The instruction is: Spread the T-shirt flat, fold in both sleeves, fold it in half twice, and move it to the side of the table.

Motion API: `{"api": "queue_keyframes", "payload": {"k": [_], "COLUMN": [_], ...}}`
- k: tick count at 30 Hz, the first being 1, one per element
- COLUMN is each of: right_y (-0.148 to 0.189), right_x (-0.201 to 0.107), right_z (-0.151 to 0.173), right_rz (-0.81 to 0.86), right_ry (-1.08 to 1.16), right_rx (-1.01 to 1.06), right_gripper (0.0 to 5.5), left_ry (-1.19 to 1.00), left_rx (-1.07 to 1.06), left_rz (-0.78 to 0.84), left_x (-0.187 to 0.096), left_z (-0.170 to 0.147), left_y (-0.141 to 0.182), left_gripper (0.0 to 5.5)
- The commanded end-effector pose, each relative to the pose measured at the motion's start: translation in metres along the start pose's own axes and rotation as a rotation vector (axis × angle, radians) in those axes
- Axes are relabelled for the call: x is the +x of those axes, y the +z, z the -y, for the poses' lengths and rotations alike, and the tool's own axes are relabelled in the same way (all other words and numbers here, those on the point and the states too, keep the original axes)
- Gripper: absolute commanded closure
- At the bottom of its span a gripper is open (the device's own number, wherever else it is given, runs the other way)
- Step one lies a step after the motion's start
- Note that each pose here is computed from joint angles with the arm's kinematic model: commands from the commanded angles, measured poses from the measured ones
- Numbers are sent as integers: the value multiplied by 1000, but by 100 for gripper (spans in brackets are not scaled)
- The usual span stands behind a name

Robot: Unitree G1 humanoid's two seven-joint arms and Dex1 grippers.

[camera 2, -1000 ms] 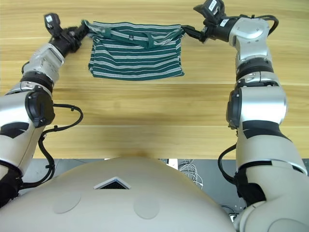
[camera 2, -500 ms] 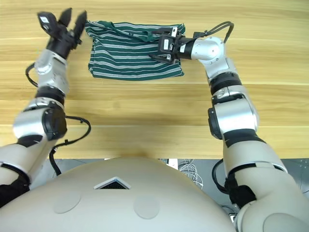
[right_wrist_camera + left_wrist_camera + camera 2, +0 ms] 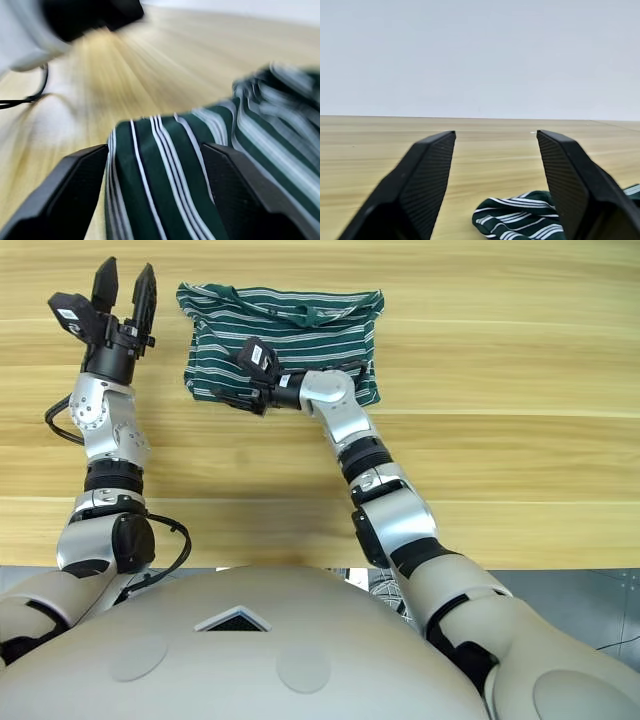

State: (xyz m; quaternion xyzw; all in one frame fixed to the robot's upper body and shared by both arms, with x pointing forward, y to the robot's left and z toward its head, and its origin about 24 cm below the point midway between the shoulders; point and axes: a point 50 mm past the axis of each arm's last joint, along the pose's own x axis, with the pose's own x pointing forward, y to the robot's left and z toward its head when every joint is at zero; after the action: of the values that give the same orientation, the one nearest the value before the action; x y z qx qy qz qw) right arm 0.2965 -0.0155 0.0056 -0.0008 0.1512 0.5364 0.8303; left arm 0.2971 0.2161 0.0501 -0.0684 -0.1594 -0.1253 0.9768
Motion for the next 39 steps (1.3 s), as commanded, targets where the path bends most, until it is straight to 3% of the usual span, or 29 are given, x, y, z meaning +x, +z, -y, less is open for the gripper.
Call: {"api": "queue_keyframes", "payload": {"k": [1, 7, 10, 12, 14, 16, 20, 24, 29, 33, 36, 39], "right_y": [6, -21, -45, -55, -63, -53, 3, 22, 10, 1, -28, -37], "right_x": [6, 22, 13, -24, -90, -148, -197, -211, -218, -217, -212, -205], "right_z": [13, -9, -32, -47, -65, -65, -18, 3, 7, 3, 0, 24], "right_rz": [-21, -262, -396, -441, -489, -486, -327, -187, -190, -186, -316, -454], "right_ry": [-110, -89, 147, 455, 752, 868, 606, 433, 323, 208, 103, -15], "right_rx": [187, 282, 179, -26, -187, -250, -318, -314, -369, -397, -292, -258], "right_gripper": [208, 208, 208, 208, 208, 208, 208, 208, 208, 208, 208, 208], "left_ry": [38, 49, 44, 50, 65, 79, 76, 10, -330, -502, -515, -532], "left_rx": [-14, -28, -21, 3, 31, 48, 72, 95, 321, 501, 535, 518], "left_rz": [34, 56, 69, 99, 158, 219, 275, 247, 49, -99, -95, -71], "left_x": [-9, -13, -13, -12, -10, -9, -10, -7, -15, -32, -36, -41], "left_z": [-3, 0, 3, 1, -4, -7, -1, 15, 49, 42, 36, 48], "left_y": [8, 15, 18, 28, 45, 63, 82, 82, 52, 37, 44, 41], "left_gripper": [261, 261, 261, 261, 261, 261, 261, 261, 261, 261, 261, 261]}}
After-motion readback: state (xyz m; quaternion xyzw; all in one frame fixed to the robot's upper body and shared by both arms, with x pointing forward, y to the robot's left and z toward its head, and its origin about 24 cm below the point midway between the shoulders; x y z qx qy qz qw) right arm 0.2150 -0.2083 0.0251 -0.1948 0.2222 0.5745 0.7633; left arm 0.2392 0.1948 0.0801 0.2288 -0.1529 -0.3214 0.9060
